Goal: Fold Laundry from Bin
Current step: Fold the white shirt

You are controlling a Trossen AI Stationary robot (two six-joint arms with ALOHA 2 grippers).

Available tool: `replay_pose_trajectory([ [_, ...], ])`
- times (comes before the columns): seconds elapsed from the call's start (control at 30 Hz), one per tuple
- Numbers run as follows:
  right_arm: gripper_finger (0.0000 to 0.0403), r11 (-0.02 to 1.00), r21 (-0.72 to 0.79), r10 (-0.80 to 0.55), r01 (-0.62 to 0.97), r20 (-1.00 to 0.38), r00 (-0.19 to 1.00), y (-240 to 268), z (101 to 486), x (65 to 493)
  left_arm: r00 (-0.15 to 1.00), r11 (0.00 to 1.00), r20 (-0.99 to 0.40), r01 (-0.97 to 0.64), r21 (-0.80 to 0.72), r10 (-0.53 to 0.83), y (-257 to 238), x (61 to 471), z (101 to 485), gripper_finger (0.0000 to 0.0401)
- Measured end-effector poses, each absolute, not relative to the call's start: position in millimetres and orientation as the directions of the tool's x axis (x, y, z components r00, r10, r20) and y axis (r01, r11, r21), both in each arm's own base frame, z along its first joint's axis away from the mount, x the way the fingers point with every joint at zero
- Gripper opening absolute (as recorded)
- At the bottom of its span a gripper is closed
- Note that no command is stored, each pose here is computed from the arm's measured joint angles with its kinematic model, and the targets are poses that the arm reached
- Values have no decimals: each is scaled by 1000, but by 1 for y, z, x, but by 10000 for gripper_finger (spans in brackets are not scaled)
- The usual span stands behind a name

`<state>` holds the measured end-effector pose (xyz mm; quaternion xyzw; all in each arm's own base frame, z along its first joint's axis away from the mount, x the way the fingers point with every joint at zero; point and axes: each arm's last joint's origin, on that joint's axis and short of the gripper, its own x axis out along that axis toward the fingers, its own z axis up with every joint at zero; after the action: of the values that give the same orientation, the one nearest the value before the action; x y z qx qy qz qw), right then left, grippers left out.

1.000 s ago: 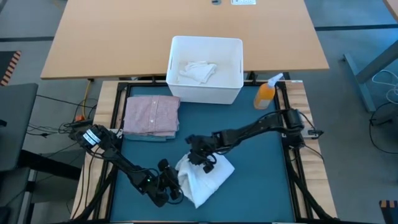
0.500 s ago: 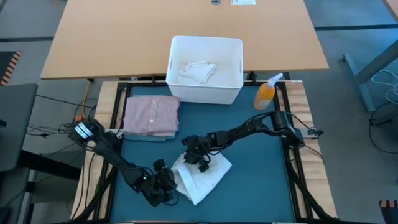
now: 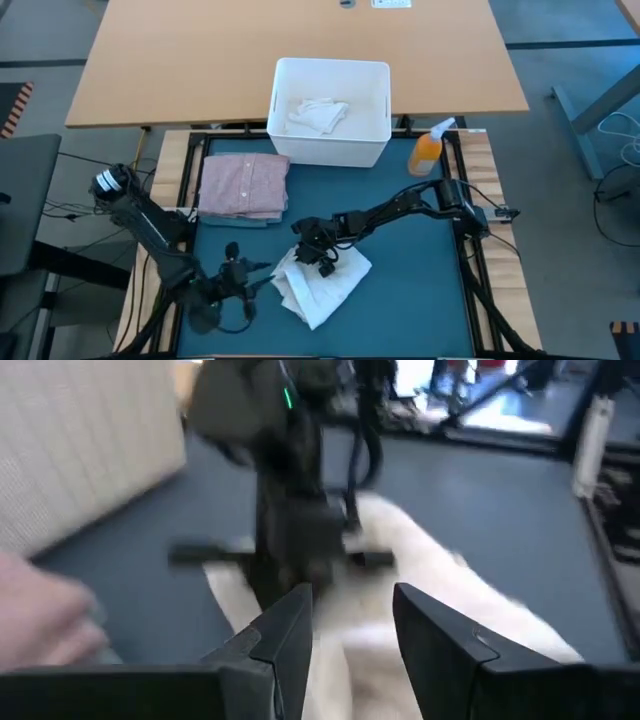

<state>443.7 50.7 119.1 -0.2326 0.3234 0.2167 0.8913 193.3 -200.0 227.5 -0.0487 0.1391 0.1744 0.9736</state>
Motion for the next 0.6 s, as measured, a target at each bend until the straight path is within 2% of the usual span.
replay_pose_trajectory([
  [0.1, 40, 800, -272, 236, -535, -678, 696, 51, 119, 444, 900, 934, -281, -356, -40, 332, -192, 221, 226, 130],
  [0.27, 41, 799, -273, 234, -535, -679, 696, 51, 119, 443, 917, 977, -355, -210, -46, 181, -175, 270, 205, 130],
  [0.37, 41, 799, -273, 234, -535, -679, 696, 51, 119, 443, 913, 984, -394, -155, -91, 108, -167, 281, 204, 130],
  [0.47, 41, 799, -273, 233, -535, -680, 695, 51, 118, 443, 868, 980, -497, -102, -173, 2, -160, 283, 196, 130],
  [0.6, 41, 793, -281, 233, -541, -681, 695, 51, 118, 443, 776, 957, -630, -177, -230, -8, -152, 278, 183, 130],
])
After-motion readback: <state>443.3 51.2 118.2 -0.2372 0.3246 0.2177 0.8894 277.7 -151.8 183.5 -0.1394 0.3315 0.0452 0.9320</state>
